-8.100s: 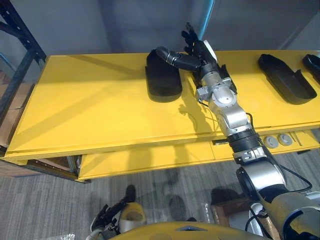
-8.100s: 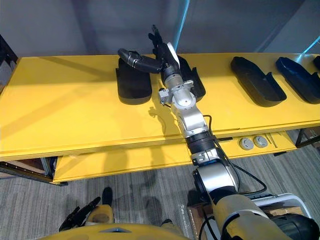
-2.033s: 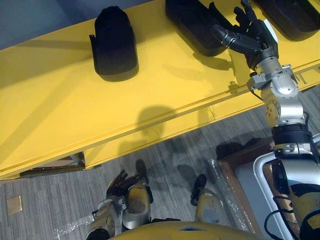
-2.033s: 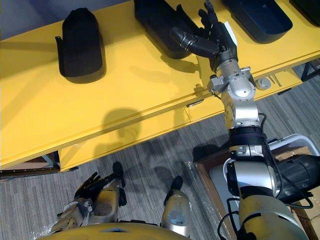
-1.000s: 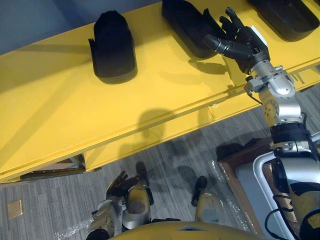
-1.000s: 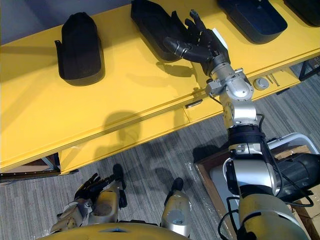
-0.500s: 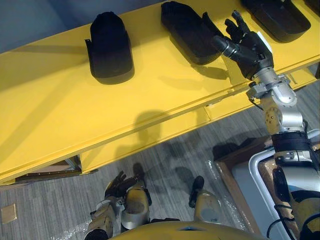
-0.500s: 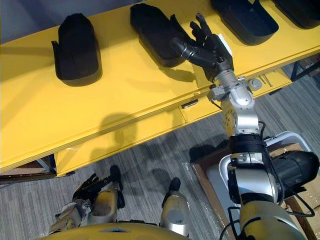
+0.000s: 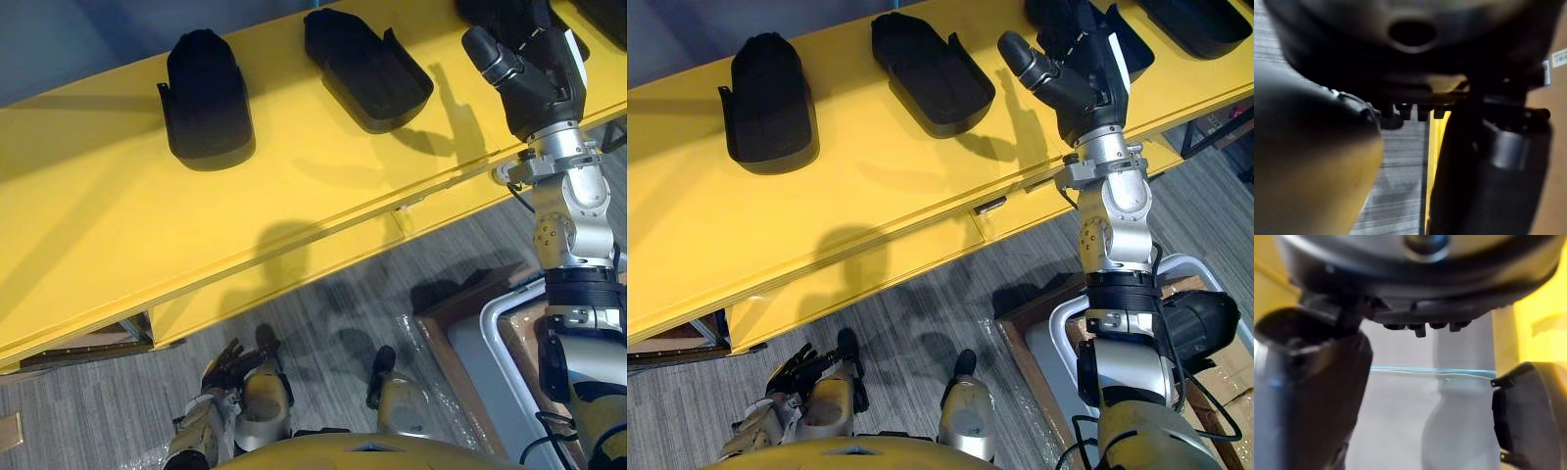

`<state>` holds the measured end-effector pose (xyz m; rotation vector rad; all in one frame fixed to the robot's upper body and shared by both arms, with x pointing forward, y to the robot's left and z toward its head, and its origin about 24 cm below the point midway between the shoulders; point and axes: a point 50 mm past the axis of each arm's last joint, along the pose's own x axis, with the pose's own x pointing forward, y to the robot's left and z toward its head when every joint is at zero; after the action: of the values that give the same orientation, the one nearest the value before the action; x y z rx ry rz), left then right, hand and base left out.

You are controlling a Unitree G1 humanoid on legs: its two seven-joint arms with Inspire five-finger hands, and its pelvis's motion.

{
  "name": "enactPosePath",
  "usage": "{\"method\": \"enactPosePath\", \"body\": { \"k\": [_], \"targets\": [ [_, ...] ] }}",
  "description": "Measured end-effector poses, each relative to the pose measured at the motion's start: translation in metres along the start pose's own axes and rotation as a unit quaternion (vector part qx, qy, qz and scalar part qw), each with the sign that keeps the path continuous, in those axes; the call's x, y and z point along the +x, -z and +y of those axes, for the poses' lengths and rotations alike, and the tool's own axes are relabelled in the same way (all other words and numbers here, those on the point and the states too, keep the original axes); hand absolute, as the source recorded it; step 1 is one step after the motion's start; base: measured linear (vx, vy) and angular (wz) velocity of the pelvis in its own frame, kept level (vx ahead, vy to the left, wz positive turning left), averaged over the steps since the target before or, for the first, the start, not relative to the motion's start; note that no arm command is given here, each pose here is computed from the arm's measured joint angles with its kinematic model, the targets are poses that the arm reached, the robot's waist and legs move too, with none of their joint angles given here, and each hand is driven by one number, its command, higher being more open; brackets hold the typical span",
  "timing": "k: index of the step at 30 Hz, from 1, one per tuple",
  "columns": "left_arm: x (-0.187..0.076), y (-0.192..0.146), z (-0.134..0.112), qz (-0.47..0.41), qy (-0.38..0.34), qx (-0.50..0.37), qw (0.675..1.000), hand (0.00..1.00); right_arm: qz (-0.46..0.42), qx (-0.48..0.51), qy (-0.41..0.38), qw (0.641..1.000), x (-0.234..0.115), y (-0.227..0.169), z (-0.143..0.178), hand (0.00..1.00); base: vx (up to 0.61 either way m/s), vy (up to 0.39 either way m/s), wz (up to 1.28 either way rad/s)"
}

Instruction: Walk over and take three plastic housings, then place them on the shelf

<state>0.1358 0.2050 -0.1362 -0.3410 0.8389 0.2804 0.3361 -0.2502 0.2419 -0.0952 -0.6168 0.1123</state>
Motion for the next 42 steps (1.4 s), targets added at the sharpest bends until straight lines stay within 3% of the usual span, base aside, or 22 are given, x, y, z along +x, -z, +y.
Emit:
{"method": "enactPosePath", "body": {
  "k": [16, 42],
  "targets": [
    [0.0, 0.0, -0.001, -0.004, 0.002, 0.004, 1.0, 1.0, 0.146, -0.001, 0.027, 0.989, -0.015, 0.051, 0.002, 1.0, 0.0, -0.002, 0.02],
    [0.001, -0.004, -0.006, -0.01, 0.01, 0.009, 1.0, 1.0, 0.15, 0.0, -0.074, 0.986, 0.008, 0.048, 0.022, 1.0, 0.0, -0.001, 0.0]
  ]
}}
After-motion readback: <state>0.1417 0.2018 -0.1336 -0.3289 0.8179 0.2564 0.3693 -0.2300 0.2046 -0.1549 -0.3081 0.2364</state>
